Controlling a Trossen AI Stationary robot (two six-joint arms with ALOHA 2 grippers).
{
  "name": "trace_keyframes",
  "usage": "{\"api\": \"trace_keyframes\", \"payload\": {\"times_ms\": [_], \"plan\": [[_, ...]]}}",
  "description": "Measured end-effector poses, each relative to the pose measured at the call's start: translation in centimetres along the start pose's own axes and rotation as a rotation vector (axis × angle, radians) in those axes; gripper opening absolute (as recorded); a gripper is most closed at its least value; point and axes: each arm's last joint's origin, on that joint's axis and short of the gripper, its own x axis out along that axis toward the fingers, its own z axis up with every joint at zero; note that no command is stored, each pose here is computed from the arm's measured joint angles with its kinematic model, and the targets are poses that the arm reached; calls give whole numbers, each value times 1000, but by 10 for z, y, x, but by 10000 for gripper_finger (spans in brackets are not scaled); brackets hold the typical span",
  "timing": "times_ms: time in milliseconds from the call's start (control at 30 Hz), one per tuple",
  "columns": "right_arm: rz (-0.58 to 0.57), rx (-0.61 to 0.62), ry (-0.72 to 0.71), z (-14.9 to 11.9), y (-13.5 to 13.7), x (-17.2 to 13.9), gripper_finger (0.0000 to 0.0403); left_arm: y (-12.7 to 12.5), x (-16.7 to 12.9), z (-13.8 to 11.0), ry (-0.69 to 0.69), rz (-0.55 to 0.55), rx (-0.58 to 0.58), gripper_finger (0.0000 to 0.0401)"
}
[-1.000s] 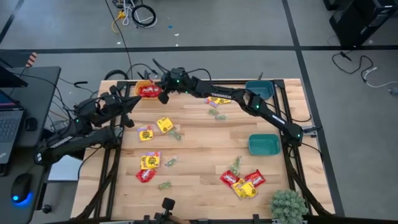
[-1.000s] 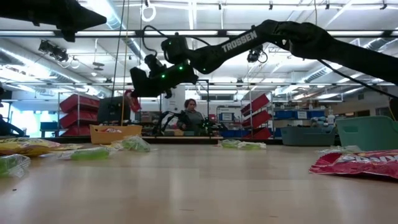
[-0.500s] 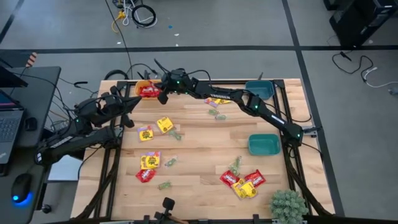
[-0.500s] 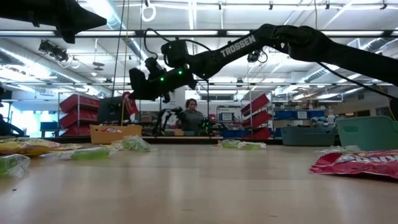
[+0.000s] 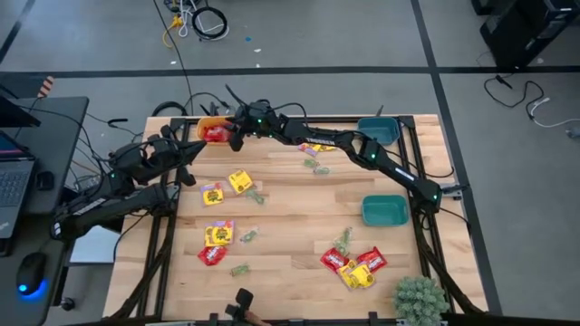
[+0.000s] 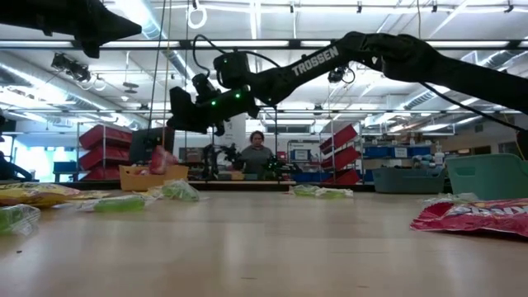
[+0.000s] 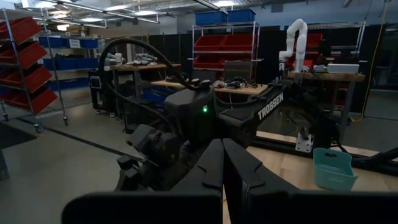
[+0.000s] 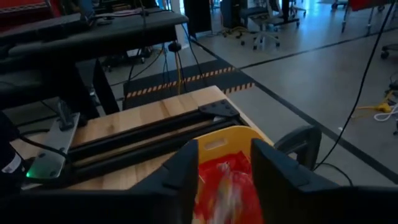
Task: Sort candy
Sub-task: Put the red candy into the yellow bin
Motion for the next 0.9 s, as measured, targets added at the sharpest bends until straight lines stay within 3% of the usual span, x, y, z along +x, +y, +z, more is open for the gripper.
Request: {"api": "trace_keyframes", "payload": {"times_ms": [133,267,367,500,567,733,900], "plan": [[0,10,-3,0,0,0,178,0,0,0,2,0,0,0],[38,21,12,5,3,-3,180,0,0,-1,12,0,-1,0],[83,-7,53,23,13,-14,141,0,1,-4,46,1,-20,0],[106,-144,125,62,31,-43,43,0,8,-12,131,4,-37,0],[116,-214,166,76,37,-57,12,0,14,-16,174,6,-37,0],[129,-288,276,81,42,-73,2,-1,29,-22,243,8,-34,0],[191,-295,333,58,50,-68,0,-3,40,-25,265,-27,-35,0]]}}
